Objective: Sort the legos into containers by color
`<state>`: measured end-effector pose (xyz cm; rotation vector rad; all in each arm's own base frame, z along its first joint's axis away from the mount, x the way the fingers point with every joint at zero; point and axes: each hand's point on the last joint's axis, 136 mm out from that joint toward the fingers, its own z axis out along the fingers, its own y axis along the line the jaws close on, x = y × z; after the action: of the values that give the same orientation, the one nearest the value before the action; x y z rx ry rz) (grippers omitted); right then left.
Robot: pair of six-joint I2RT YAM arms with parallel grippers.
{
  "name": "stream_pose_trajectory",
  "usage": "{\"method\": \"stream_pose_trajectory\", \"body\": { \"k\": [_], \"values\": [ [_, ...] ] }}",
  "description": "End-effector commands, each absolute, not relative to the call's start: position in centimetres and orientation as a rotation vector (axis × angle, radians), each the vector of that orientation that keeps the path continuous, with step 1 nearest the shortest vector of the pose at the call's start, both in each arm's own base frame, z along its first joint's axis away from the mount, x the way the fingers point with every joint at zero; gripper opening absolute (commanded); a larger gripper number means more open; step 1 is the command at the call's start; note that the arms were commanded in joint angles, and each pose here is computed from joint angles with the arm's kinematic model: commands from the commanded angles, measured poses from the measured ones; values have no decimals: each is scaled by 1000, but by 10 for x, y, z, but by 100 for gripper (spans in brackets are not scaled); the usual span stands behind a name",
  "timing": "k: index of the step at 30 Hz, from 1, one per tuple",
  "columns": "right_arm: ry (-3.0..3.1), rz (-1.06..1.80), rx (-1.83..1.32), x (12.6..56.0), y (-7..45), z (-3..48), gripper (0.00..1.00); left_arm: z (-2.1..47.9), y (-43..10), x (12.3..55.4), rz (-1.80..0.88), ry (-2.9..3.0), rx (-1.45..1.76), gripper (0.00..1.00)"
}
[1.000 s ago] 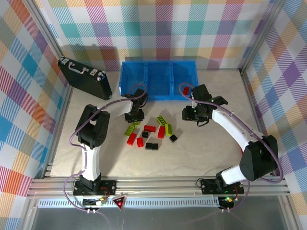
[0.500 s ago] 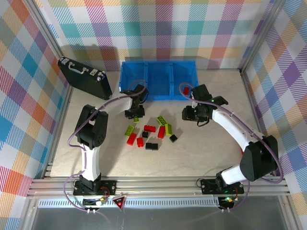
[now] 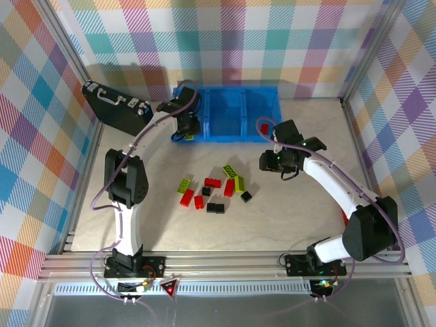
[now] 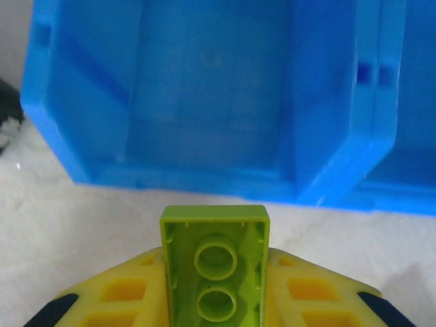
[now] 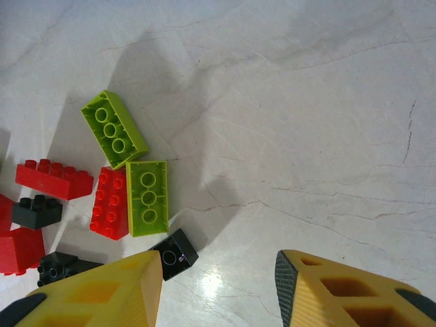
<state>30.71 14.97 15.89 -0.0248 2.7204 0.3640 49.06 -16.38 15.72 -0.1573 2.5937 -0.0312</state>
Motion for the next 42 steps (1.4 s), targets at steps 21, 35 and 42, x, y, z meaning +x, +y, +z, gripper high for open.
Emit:
{"method": "stream_pose_trajectory", "body": {
  "k": [21,35,42],
  "values": [
    [2713,358,36,284,138,168,50,93,-164,577,73,2392,-60,34],
    [2685,406,55,275,141,176,50,117,-165,571,34,2341,-45,50],
    [2713,441,56,273,152,171,50,153,-167,546,-48,2325,-27,50]
  ]
}}
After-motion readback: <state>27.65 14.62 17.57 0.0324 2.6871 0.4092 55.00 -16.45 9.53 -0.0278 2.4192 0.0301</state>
